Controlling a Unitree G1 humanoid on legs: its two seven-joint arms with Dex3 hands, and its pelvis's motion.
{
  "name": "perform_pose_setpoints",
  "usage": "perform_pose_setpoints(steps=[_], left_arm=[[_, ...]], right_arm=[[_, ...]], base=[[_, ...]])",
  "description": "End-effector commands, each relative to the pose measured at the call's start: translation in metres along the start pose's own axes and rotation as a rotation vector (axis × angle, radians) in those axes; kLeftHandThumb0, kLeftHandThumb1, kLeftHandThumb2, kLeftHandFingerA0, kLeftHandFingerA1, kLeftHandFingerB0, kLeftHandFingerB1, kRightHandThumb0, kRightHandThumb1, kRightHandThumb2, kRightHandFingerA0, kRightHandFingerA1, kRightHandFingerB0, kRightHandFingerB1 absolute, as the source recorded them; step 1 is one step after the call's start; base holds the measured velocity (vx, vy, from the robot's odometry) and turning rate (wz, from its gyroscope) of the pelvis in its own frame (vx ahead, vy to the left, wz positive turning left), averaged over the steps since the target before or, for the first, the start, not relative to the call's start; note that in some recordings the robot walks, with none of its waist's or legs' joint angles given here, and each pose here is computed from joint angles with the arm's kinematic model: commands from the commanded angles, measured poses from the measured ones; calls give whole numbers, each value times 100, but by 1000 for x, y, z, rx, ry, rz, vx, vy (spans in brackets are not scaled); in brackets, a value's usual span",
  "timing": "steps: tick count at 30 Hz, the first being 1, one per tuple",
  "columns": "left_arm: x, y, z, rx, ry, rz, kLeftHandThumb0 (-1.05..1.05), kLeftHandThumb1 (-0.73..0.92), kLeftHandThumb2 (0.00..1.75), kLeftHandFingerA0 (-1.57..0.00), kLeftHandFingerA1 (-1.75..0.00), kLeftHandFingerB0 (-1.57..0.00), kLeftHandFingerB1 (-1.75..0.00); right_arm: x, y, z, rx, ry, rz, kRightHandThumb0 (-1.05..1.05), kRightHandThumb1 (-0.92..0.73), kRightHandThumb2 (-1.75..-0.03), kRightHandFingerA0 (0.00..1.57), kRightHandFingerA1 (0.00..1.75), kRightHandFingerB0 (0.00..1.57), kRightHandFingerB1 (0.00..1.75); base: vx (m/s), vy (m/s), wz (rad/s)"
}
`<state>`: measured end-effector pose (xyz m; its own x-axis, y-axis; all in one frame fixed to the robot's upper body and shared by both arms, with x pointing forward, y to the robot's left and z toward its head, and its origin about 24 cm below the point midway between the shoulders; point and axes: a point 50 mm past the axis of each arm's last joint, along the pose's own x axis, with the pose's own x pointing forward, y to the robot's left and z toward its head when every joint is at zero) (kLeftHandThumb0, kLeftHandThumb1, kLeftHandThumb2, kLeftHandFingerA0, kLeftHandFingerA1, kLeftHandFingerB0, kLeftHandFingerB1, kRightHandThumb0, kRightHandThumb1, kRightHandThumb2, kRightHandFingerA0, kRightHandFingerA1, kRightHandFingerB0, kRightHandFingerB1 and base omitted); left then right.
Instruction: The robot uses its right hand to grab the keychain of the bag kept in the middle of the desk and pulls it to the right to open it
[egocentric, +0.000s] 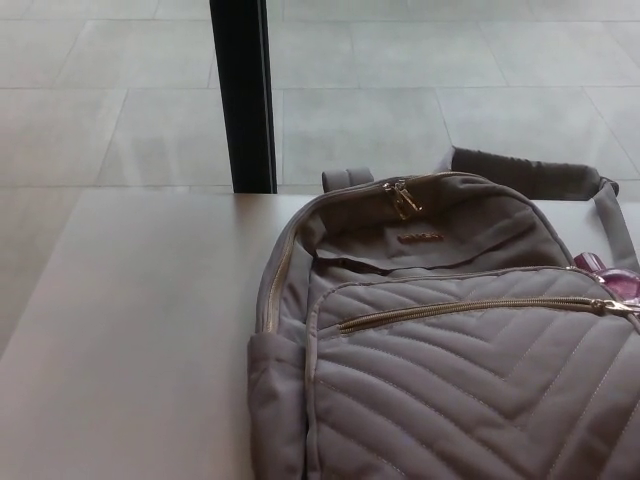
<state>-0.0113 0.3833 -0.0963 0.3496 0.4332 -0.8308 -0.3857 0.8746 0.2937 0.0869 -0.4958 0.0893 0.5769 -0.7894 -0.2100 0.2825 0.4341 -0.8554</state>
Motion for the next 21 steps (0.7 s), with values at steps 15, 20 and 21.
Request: perform_pose_setpoints(steps=[15,20,21], left_arm=[[-2,21,13,79,37,58,-88,92,83,-53,-57,-34,-41],[-2,22,12,88,46,59,-85,92,79,-52,-53,-36,-38],[-1,22,13,83,44,62,-85,92,79,-52,-53,-36,-38]], right_arm=[[-68,94,-115,360,462,243,-60,-56,-86,44,72,9,49],[-66,96,-113,252,449,271,-63,-54,-86,70,77,10,50],[-65,97,-111,242,440,275,-63,-54,-86,70,77,10,50]], base=[[0,0,0],[0,0,0],[0,0,0]])
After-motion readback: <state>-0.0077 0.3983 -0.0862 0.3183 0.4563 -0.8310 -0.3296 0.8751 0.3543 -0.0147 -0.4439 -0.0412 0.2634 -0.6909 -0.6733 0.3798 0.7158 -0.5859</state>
